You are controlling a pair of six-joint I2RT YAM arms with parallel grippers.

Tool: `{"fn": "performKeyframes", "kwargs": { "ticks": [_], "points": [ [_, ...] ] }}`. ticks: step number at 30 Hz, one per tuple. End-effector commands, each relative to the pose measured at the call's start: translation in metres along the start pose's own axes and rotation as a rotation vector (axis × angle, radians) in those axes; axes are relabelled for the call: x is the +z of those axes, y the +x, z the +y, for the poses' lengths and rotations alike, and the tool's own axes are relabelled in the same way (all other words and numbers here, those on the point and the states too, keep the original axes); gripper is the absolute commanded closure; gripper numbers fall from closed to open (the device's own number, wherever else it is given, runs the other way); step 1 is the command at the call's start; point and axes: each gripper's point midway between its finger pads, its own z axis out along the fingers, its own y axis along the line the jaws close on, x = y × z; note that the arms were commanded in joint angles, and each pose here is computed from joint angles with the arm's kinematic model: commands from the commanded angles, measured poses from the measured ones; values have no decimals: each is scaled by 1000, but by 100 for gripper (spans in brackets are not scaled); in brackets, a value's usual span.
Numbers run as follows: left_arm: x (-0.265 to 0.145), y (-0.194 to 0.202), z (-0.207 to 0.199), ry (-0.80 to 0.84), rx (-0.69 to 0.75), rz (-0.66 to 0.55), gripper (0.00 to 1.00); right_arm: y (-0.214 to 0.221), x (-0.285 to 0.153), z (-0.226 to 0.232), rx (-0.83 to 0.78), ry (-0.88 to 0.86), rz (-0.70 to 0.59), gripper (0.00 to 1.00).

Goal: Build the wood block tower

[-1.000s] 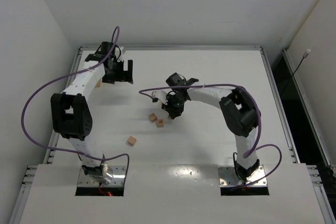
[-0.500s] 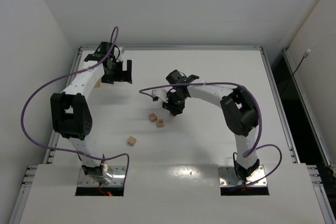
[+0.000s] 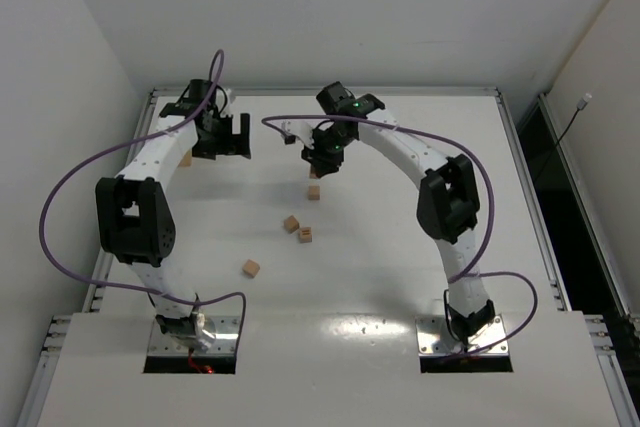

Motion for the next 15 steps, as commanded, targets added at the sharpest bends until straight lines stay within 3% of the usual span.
{"fn": "performKeyframes", "kwargs": {
  "ticks": [1, 15],
  "points": [
    [-5, -12, 10, -11, -7, -46, 0, 0, 9, 1, -6, -92, 3, 100],
    [-4, -11, 11, 4, -14, -45, 0, 7, 21, -6, 23, -128, 55, 100]
  ]
}}
